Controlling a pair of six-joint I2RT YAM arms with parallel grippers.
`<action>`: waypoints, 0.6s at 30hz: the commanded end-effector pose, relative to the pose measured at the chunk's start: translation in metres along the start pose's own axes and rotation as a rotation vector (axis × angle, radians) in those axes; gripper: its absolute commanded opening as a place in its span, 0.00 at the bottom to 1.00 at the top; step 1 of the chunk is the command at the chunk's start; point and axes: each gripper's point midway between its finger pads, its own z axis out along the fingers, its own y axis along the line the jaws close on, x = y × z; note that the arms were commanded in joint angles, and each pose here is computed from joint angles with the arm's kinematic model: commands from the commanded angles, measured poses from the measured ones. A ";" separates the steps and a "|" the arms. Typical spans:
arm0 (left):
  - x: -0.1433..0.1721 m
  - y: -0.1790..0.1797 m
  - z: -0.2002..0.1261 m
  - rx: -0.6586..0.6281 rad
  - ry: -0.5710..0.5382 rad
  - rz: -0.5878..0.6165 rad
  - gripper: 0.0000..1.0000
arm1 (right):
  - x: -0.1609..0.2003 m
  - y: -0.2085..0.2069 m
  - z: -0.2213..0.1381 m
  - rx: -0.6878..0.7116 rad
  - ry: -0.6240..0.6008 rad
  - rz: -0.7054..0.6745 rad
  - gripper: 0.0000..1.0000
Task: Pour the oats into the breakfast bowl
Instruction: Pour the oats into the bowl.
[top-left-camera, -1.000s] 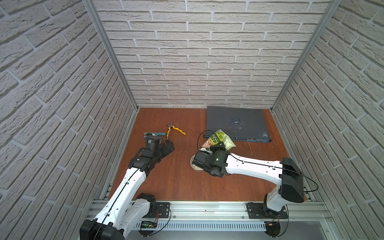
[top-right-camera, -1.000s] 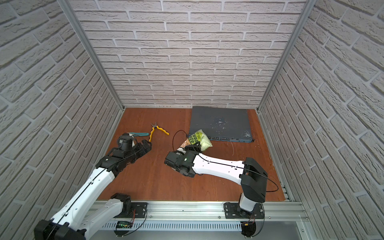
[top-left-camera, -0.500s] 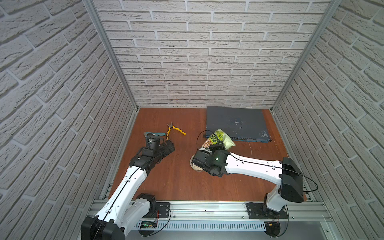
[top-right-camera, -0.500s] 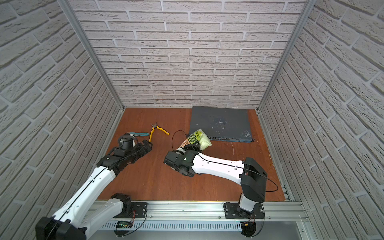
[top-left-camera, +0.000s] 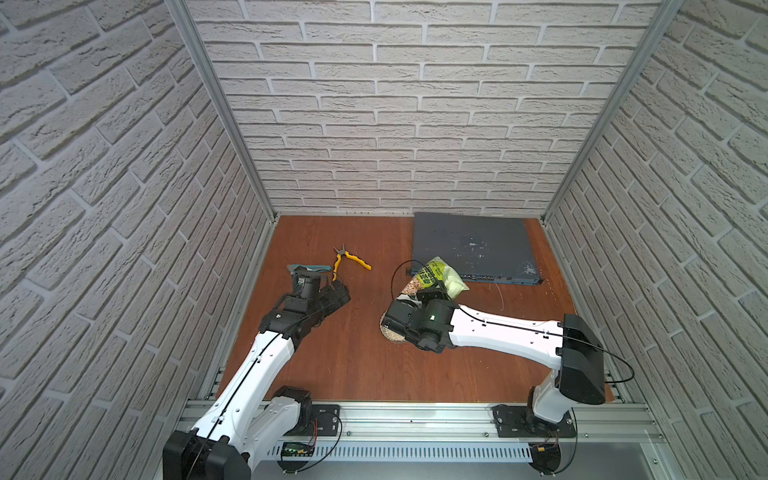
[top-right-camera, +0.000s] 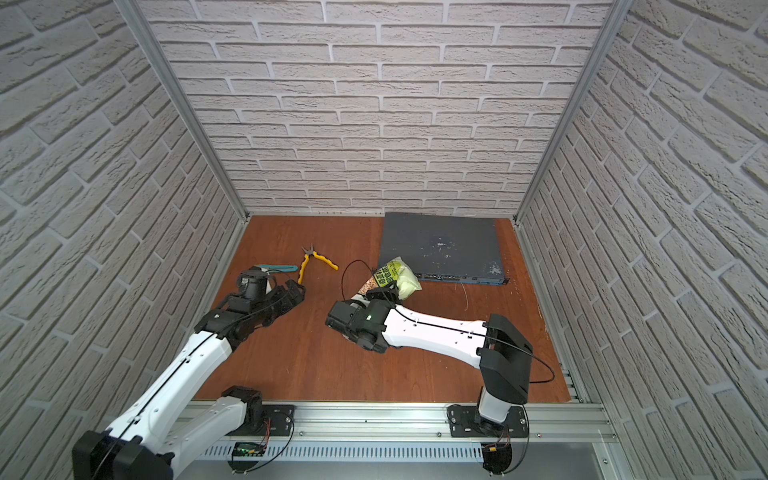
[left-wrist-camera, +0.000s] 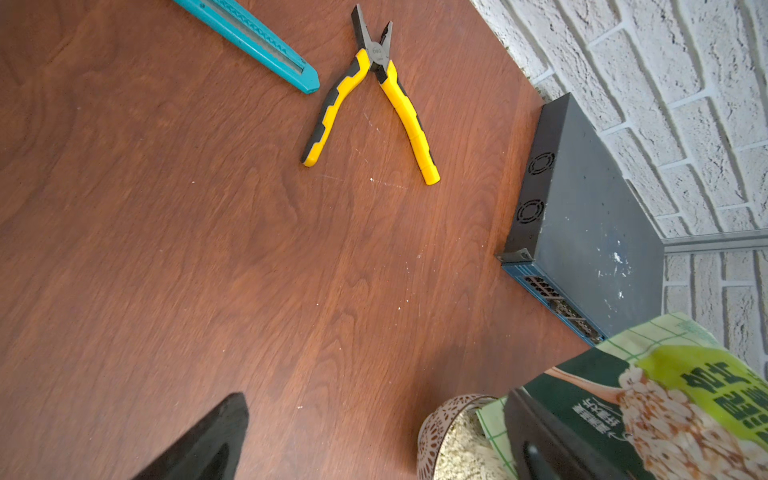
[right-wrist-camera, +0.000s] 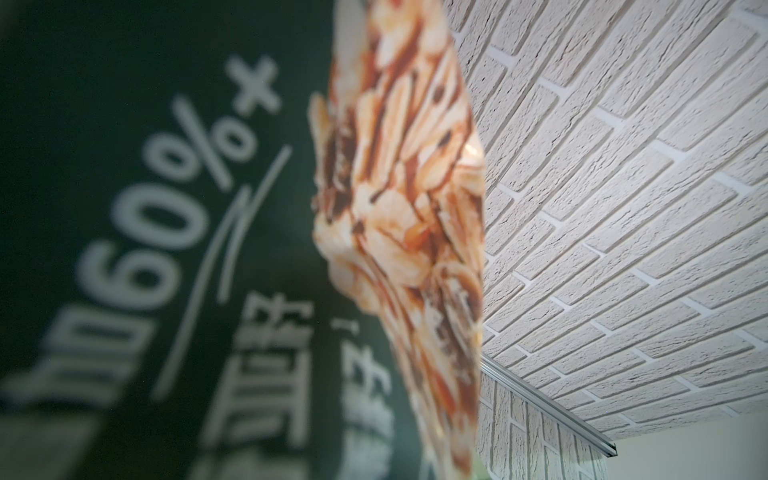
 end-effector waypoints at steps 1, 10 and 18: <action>-0.004 -0.002 0.002 0.017 -0.016 0.010 0.98 | 0.015 -0.041 -0.010 0.144 0.068 0.098 0.04; -0.004 -0.001 0.002 0.014 -0.014 0.012 0.98 | 0.012 -0.041 -0.010 0.128 0.055 0.134 0.04; -0.002 0.000 0.001 0.012 -0.012 0.013 0.98 | 0.020 -0.029 -0.001 0.089 0.066 0.161 0.04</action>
